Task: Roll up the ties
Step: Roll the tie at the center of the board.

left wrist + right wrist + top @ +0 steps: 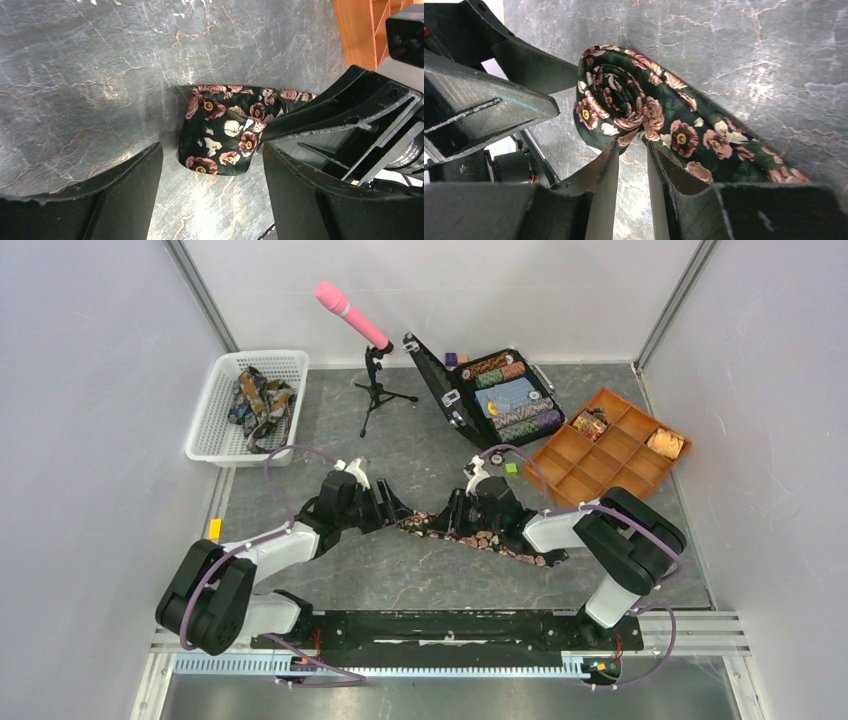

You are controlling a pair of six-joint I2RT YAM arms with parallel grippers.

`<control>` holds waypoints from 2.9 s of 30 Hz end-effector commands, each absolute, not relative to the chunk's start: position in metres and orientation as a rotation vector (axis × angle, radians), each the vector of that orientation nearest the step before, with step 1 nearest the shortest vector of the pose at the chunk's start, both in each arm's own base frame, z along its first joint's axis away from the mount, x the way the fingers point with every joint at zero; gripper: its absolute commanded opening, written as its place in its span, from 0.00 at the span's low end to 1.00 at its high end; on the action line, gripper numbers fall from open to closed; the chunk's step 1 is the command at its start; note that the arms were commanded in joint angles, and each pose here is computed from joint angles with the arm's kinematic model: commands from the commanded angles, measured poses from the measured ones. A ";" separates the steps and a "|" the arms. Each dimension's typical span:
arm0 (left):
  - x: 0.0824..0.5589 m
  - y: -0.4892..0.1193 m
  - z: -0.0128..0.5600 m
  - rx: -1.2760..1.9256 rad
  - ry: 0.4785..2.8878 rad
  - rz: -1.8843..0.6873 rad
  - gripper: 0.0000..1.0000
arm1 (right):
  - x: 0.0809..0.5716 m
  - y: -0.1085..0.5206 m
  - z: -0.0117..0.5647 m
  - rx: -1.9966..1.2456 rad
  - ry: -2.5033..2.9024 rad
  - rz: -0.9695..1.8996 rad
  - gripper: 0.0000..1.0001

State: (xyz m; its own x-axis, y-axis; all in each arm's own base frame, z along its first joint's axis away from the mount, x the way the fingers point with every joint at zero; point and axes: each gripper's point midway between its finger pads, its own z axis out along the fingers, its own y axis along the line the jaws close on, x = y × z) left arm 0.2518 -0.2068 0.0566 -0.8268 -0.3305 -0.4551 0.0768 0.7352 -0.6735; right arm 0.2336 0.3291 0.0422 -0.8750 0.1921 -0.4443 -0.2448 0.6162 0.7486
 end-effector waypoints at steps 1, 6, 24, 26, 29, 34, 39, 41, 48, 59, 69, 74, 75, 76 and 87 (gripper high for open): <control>0.258 -0.219 0.066 -0.103 2.314 -1.006 0.78 | 0.246 0.334 0.055 -0.069 2.286 1.202 0.33; 0.260 -0.214 0.072 -0.124 2.294 -0.972 0.78 | 0.246 0.335 0.073 -0.094 2.249 1.221 0.34; 0.260 -0.204 0.071 -0.180 2.287 -0.924 0.79 | 0.254 0.355 0.079 -0.064 2.234 1.326 0.33; 0.260 -0.205 0.070 -0.176 2.288 -0.930 0.79 | 0.254 0.355 0.075 -0.060 2.243 1.322 0.32; 0.259 -0.206 0.067 -0.170 2.295 -0.935 0.79 | 0.254 0.354 0.068 -0.054 2.259 1.307 0.32; 0.257 -0.212 0.064 -0.129 2.303 -0.974 0.79 | 0.256 0.349 0.054 -0.040 2.294 1.250 0.30; 0.257 -0.219 0.061 -0.082 2.311 -1.008 0.78 | 0.259 0.346 0.045 -0.046 2.314 1.202 0.30; 0.256 -0.220 0.059 -0.069 2.316 -1.010 0.78 | 0.259 0.345 0.043 -0.050 2.321 1.186 0.30; 0.253 -0.219 0.049 -0.042 2.339 -0.999 0.78 | 0.262 0.346 0.042 -0.053 2.325 1.177 0.30; 0.253 -0.224 0.051 0.079 2.261 -1.032 0.74 | 0.265 0.344 0.037 -0.066 2.350 1.144 0.30; 0.263 -0.222 0.048 0.120 2.244 -0.976 0.72 | 0.267 0.341 0.031 -0.081 2.375 1.129 0.30; 0.267 -0.225 0.047 0.147 2.227 -0.977 0.72 | 0.266 0.341 0.030 -0.088 2.381 1.130 0.30; 0.268 -0.226 0.048 0.151 2.218 -0.981 0.72 | 0.266 0.341 0.030 -0.088 2.383 1.129 0.30; 0.268 -0.226 0.048 0.153 2.213 -0.986 0.72 | 0.266 0.341 0.030 -0.088 2.383 1.129 0.30; 0.263 -0.240 0.041 0.216 2.196 -1.084 0.60 | 0.268 0.340 0.029 -0.089 2.388 1.124 0.30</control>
State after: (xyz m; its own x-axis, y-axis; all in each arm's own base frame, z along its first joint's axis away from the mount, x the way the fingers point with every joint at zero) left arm 0.2608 -0.2299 0.0347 -0.7883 -0.1778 -0.5890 0.3324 0.6826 -0.6509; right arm 0.2600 0.3389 0.0287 -0.8837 0.1563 -0.4412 -0.2453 0.6482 0.7209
